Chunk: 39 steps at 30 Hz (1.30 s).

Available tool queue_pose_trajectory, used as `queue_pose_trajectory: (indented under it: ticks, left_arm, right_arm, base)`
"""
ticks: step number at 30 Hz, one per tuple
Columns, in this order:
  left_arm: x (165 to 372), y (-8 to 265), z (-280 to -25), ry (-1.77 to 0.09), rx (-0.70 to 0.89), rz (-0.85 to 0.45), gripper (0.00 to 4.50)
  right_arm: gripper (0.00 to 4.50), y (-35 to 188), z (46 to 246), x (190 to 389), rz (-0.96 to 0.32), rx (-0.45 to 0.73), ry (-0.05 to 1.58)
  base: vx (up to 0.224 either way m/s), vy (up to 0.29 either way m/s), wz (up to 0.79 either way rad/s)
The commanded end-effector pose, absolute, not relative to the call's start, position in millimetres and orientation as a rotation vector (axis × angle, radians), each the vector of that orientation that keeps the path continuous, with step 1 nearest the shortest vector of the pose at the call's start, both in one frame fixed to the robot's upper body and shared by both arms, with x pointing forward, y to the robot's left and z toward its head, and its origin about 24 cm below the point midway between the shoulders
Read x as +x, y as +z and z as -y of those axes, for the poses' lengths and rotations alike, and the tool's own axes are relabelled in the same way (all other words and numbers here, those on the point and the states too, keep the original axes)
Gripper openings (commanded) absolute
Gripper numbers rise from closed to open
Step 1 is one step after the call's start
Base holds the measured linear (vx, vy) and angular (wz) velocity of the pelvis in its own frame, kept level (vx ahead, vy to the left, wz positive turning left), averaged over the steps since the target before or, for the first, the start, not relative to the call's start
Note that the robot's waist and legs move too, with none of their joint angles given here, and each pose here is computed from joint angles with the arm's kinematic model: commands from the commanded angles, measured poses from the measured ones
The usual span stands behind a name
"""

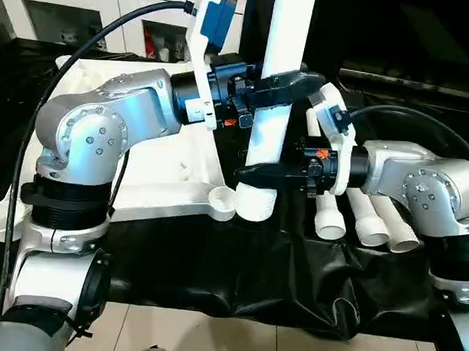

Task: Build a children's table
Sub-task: Pick table leg

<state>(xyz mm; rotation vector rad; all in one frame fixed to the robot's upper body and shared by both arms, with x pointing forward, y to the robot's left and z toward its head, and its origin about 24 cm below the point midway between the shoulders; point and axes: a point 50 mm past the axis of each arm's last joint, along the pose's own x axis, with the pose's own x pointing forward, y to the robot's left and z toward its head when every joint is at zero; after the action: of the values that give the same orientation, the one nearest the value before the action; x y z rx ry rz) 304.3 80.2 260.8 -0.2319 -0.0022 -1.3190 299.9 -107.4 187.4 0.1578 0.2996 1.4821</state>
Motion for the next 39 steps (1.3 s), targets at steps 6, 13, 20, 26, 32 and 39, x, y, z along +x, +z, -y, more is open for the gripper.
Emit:
queue_pose_trajectory:
  ticks: [6, 13, 20, 26, 32, 39]
  left_arm:
    - [302.1, 267.5, -80.0, -1.332, -0.223, 0.031, 1.86]
    - [302.5, 269.3, -81.7, -1.326, -0.251, 0.044, 1.86]
    - [302.3, 269.2, -83.6, -1.314, -0.269, 0.051, 1.86]
    - [302.9, 271.0, -84.6, -1.308, -0.278, 0.065, 1.86]
    - [302.5, 272.1, -84.9, -1.312, -0.280, 0.069, 1.85]
    - [302.2, 271.8, -85.0, -1.313, -0.272, 0.065, 1.85]
  right_arm:
    - [1.96, 188.1, 108.4, 298.2, -0.289, 0.142, 1.482]
    - [1.93, 187.6, 108.6, 297.6, -0.286, 0.145, 1.479]
    - [1.93, 187.8, 107.9, 298.3, -0.281, 0.149, 1.478]
    - [2.27, 187.8, 106.9, 300.7, -0.263, 0.119, 1.453]
    - [2.94, 187.1, 106.8, 301.3, -0.272, 0.133, 1.445]
    - [3.05, 187.0, 107.6, 300.4, -0.272, 0.133, 1.446]
  base:
    - [0.000, 0.000, 0.00]
    - [0.000, 0.000, 0.00]
    - [0.000, 0.000, 0.00]
    - [0.000, 0.000, 0.00]
    - [0.000, 0.000, 0.00]
    - [0.000, 0.000, 0.00]
